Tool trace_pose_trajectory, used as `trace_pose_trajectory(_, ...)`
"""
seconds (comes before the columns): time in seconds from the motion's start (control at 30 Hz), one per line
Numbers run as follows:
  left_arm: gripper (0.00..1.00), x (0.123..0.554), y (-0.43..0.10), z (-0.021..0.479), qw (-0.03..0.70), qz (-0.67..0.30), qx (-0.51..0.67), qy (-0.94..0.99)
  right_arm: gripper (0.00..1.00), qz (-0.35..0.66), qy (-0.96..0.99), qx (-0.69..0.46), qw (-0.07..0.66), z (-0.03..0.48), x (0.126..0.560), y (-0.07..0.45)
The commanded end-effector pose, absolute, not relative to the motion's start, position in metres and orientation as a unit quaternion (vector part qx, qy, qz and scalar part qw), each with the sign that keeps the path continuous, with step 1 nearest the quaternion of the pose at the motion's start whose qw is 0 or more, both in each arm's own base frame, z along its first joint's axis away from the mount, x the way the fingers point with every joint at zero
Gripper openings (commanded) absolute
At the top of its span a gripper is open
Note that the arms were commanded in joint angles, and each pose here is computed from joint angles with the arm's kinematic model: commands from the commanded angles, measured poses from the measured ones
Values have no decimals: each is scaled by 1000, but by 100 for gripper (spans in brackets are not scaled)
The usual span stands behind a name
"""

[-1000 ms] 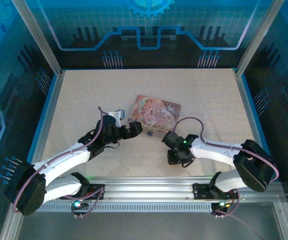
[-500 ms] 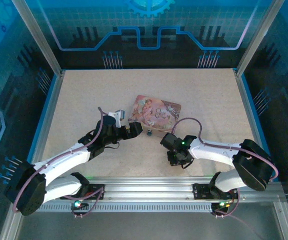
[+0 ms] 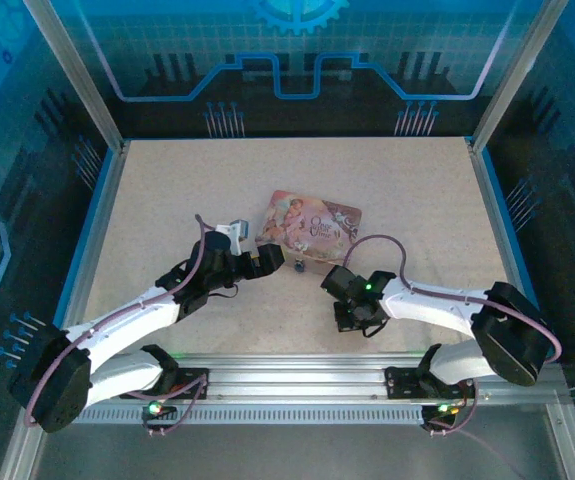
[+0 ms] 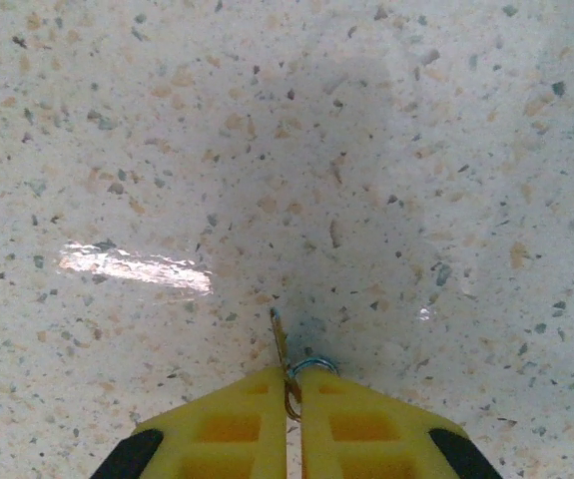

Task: Unlock the padlock with the key

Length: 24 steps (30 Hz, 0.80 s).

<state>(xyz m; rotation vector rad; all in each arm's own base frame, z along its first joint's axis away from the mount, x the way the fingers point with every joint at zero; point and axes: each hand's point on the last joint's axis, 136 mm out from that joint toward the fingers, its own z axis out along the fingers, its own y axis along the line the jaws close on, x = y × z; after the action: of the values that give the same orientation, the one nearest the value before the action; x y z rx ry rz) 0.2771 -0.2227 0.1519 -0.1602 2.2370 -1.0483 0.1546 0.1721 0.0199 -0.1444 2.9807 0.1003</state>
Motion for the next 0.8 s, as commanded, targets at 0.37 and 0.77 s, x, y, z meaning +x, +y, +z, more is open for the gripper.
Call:
trace_pose_trajectory(0.37,97,268,-228,174,330,-437,-51,835,3,81,985,-91,125,38,161,180)
trace_pose_trajectory(0.77,92,252,-250,220,289,-543,-49,787,0,302,876,-184,328,134,197,219)
